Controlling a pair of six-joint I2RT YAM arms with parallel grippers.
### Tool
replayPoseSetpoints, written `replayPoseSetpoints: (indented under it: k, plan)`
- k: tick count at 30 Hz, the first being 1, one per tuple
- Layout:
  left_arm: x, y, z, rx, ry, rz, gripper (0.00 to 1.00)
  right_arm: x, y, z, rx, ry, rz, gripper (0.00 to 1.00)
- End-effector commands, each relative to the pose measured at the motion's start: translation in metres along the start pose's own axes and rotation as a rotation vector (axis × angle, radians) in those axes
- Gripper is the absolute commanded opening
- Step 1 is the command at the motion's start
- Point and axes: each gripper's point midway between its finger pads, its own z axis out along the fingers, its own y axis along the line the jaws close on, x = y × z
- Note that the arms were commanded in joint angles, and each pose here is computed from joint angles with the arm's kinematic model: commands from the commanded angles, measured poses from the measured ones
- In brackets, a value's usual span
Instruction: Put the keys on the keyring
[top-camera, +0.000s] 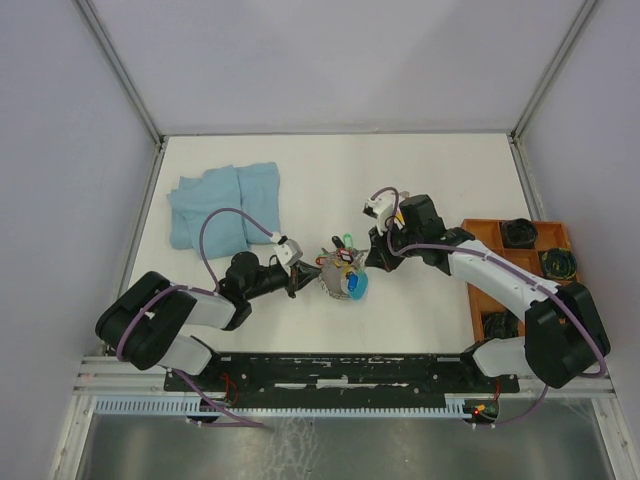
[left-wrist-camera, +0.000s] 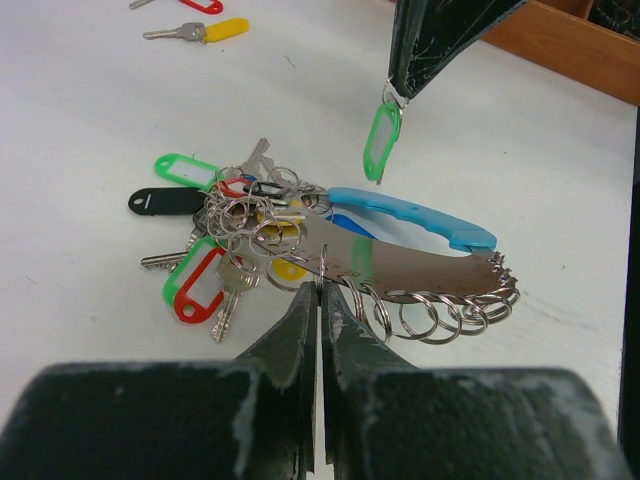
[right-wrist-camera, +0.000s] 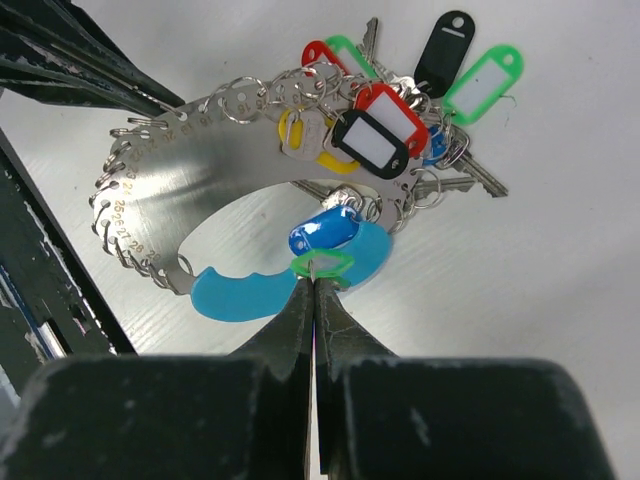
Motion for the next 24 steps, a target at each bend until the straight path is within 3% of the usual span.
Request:
replayPoseSetpoints:
  k: [1, 4, 12, 24]
  plan:
    - [-0.023, 0.002, 0.002, 0.000, -0.081, 0.053, 0.03, -0.048, 0.009, -0.017, -0.007, -0.123, -0.056, 0.01]
    - [-0.025, -0.001, 0.000, 0.015, -0.091, 0.081, 0.03, -0.050, 0.014, -0.018, -0.046, -0.124, -0.115, 0.01]
    - [-0.024, -0.010, -0.003, 0.067, -0.098, 0.155, 0.03, -0.048, 0.044, -0.016, -0.270, -0.195, -0.519, 0.01]
    - [-0.021, -0.025, -0.008, 0.168, -0.139, 0.339, 0.03, -0.034, 0.061, 0.009, -0.197, -0.265, -0.947, 0.01]
